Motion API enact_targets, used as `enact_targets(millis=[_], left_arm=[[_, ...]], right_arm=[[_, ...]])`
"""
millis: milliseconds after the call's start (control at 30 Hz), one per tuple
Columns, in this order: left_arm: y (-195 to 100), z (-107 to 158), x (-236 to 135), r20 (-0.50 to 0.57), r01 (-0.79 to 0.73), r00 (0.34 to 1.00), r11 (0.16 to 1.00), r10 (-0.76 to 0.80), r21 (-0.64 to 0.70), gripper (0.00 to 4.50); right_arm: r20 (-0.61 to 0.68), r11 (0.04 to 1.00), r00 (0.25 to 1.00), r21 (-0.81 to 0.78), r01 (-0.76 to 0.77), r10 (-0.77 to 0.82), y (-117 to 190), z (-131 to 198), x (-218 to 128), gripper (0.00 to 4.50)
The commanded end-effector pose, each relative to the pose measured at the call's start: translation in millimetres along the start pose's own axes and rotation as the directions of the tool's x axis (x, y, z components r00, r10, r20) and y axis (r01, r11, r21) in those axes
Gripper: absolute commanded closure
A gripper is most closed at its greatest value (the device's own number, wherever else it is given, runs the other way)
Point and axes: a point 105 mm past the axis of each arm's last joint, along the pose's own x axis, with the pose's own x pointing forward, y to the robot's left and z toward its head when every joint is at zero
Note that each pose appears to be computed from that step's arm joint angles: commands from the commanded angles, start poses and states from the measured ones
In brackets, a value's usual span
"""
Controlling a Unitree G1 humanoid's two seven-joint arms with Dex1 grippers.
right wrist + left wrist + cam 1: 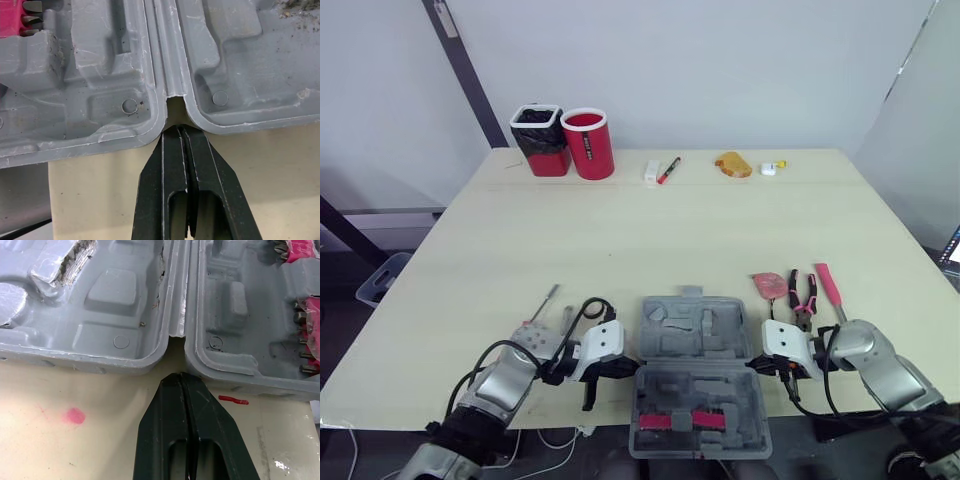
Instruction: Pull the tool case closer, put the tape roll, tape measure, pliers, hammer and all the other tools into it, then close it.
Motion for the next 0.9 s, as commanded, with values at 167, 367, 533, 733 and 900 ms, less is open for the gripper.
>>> enact_targets(millis=[167, 367, 533, 733, 900], left_arm=[[-7, -9, -1, -0.029, 0.014, 0.999, 1.000, -0.014, -0.020, 4.47], [-9, -9, -1, -0.029, 0.016, 0.999, 1.000, -0.016, -0.022, 4.47], [-6, -8, -1, -0.015, -0.013, 1.000, 1.000, 0.012, -0.018, 4.47], [-10, 5, -18, 0.135, -0.063, 0.988, 0.996, 0.071, -0.056, 4.47], [-9, 13, -47, 0.291, -0.226, 0.916, 0.955, 0.276, -0.194, 4.47]], right_arm=[[-0.013, 0.999, 0.999, 0.010, -0.041, 0.042, 12, -5, 6, 4.50], [-0.014, 0.999, 0.999, 0.012, -0.031, 0.031, 10, -5, 5, 4.50], [-0.005, 0.999, 0.999, 0.014, 0.036, -0.036, -1, -6, 1, 4.50], [0.070, 0.983, 0.984, 0.096, 0.158, -0.165, -13, -9, -27, 4.50], [0.258, 0.939, 0.914, 0.226, 0.257, -0.313, -11, 1, -61, 4.50]])
